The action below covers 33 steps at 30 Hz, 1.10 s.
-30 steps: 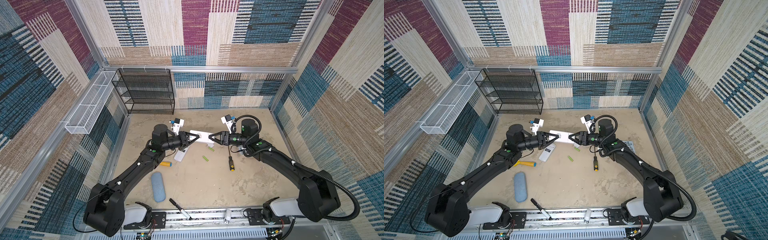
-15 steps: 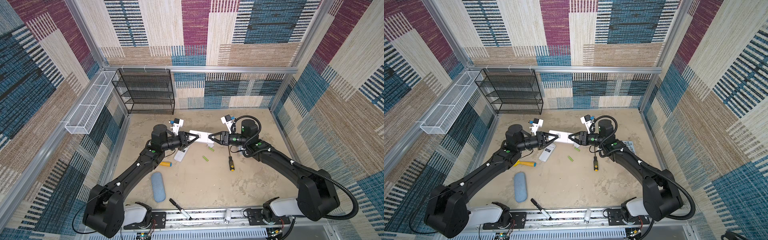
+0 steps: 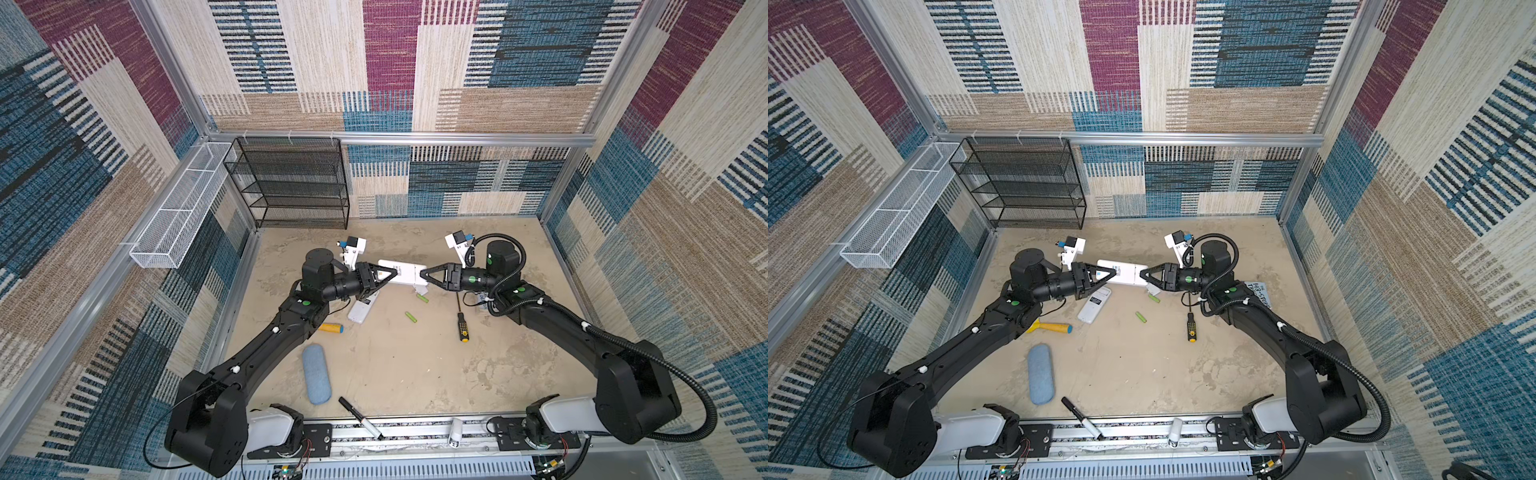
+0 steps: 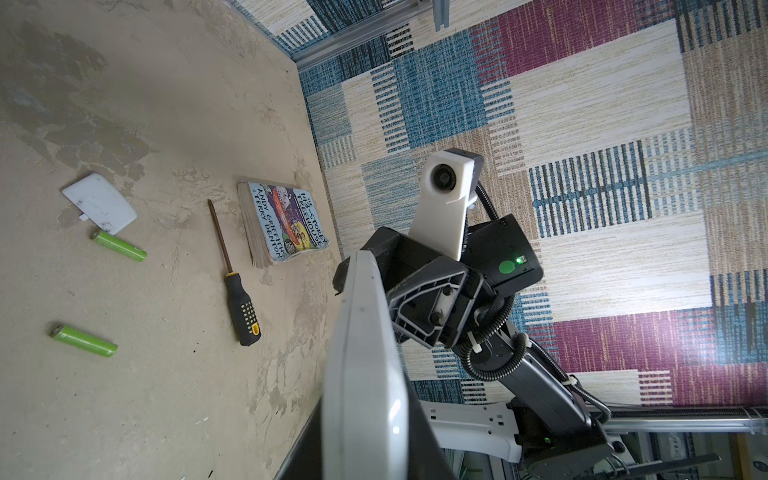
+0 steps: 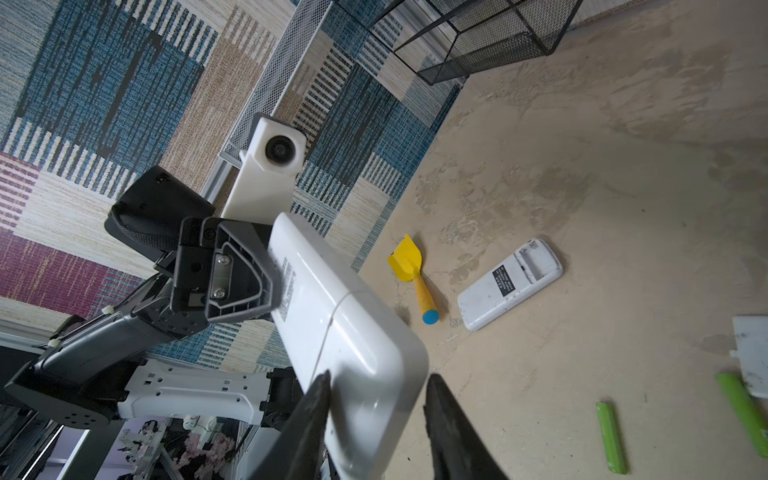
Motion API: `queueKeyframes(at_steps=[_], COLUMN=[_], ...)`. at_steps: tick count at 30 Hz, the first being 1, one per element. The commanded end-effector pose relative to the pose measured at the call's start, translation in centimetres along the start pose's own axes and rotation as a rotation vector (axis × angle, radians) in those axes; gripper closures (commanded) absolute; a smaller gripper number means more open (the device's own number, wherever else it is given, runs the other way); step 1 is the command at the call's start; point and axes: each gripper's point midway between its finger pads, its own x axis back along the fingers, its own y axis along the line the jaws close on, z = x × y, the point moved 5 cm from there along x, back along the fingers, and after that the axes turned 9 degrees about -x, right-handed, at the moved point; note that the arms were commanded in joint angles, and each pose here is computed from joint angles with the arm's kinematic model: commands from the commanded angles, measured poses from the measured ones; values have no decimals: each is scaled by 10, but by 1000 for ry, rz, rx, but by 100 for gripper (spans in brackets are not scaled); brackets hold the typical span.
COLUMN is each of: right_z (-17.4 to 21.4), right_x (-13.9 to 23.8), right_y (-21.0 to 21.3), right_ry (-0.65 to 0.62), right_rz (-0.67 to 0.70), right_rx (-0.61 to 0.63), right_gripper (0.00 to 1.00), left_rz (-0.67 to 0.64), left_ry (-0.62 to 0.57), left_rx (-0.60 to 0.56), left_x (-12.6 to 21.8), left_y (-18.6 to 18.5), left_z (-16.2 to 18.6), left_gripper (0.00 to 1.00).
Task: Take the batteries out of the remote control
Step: 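Grip the battery-cover end with the right gripper while the left holds the remote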
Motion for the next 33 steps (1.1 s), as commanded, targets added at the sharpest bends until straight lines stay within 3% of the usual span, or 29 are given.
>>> queueKeyframes(at_steps=[1, 4, 10, 19, 26, 33], right_z=[-3, -5, -4, -3, -6, -6], right_x=[-1, -1, -11, -12, -3, -1], right_y=[7, 13, 19, 9, 3, 2], right_ry=[4, 11, 52, 33, 7, 8], right_rz=[-30, -50, -83, -40, -23, -29], right_rx=[12, 30, 51, 30, 15, 12], right_gripper=[52, 46, 45, 59, 62, 59], left_rz=[74, 71, 68, 62, 76, 99], left_ry=[-22, -21, -22, -36, -45, -49], left_rx=[-65, -61, -55, -56, -65, -57], left_x=[2, 1, 0, 3, 7, 7], left_y=[-17, -15, -14, -17, -23, -25], left_z=[-7, -7, -7, -9, -12, -13], left_gripper=[96, 96, 96, 97, 97, 97])
